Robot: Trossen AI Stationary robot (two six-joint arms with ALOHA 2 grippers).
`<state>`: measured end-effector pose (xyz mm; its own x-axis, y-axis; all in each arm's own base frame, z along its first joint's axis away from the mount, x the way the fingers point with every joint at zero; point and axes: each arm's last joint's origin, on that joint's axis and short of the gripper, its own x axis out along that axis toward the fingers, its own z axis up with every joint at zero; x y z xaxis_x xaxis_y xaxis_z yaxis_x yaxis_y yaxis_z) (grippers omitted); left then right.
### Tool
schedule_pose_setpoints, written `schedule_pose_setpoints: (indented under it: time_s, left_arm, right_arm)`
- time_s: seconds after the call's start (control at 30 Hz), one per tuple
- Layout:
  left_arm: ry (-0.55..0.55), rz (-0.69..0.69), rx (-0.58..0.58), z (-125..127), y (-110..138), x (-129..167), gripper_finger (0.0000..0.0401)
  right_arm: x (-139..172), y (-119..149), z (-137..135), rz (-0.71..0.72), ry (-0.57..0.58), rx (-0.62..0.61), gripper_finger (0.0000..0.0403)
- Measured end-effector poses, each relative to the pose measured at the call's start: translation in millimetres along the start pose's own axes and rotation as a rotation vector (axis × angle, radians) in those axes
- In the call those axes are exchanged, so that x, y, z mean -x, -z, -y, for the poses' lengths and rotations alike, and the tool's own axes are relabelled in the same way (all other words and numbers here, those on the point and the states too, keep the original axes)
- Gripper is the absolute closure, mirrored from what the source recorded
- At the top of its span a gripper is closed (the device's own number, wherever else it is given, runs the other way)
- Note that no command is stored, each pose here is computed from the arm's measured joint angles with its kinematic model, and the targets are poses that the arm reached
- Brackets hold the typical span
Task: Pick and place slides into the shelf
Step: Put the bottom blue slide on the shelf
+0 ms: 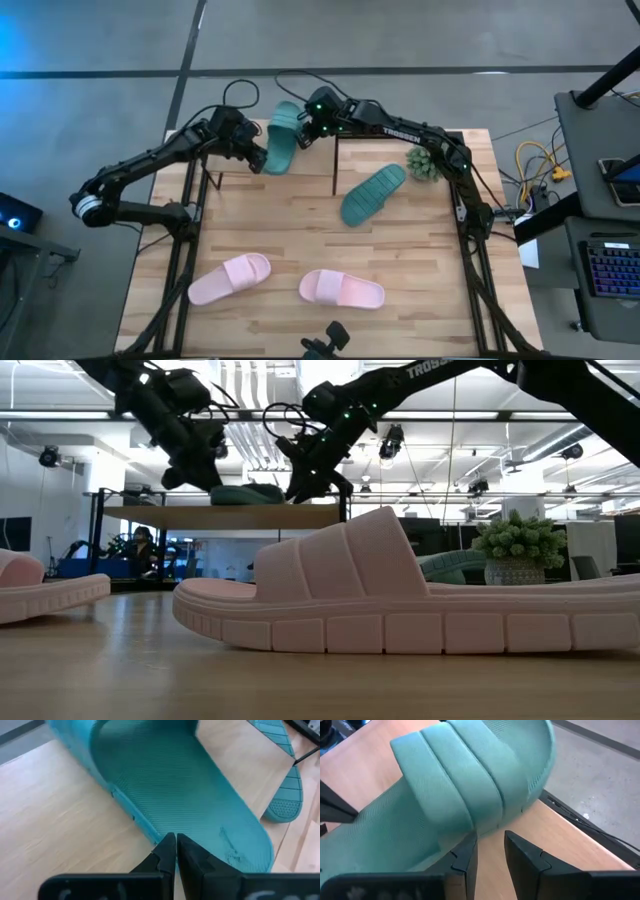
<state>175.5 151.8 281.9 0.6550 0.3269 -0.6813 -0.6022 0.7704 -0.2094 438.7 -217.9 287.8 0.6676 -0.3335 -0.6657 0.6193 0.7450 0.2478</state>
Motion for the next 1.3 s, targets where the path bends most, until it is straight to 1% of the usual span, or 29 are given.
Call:
schedule_pose_setpoints:
  time_s: [0.17, 0.43, 0.6, 0.73, 0.83, 0.9, 0.97, 1.2, 1.3]
  left_arm:
    - [0.029, 0.019, 0.009, 4, -2, -1, 0.0399]
    - [0.029, 0.021, 0.006, 5, -1, 2, 0.0399]
    - [-0.021, 0.028, -0.001, 6, 2, 12, 0.0399]
    - [-0.039, 0.067, -0.008, 7, 2, 25, 0.0399]
    - [-0.122, 0.093, -0.029, 6, 2, 30, 0.0399]
    - [-0.199, 0.098, -0.028, 2, 1, 27, 0.0399]
    - [-0.237, 0.101, -0.03, -2, -2, 21, 0.0399]
    - [-0.283, 0.115, -0.011, -19, -13, -9, 0.0399]
    - [-0.293, 0.091, -0.003, -24, -15, -19, 0.0399]
  right_arm:
    - [-2, 3, 1, -0.008, 0.002, 0.0, 0.0314]
    - [-6, 10, 3, -0.053, 0.018, 0.0, 0.0314]
    - [-2, 11, 4, -0.095, 0.031, -0.002, 0.0314]
    - [17, 0, -5, -0.056, 0.003, 0.03, 0.0314]
    - [32, -5, -10, -0.022, -0.007, 0.069, 0.0314]
    - [33, -4, -10, -0.035, -0.002, 0.071, 0.0314]
    - [32, -1, -8, -0.064, 0.009, 0.064, 0.0314]
    - [32, 12, -11, -0.168, 0.034, 0.076, 0.0314]
    - [32, 15, -14, -0.183, 0.042, 0.083, 0.0314]
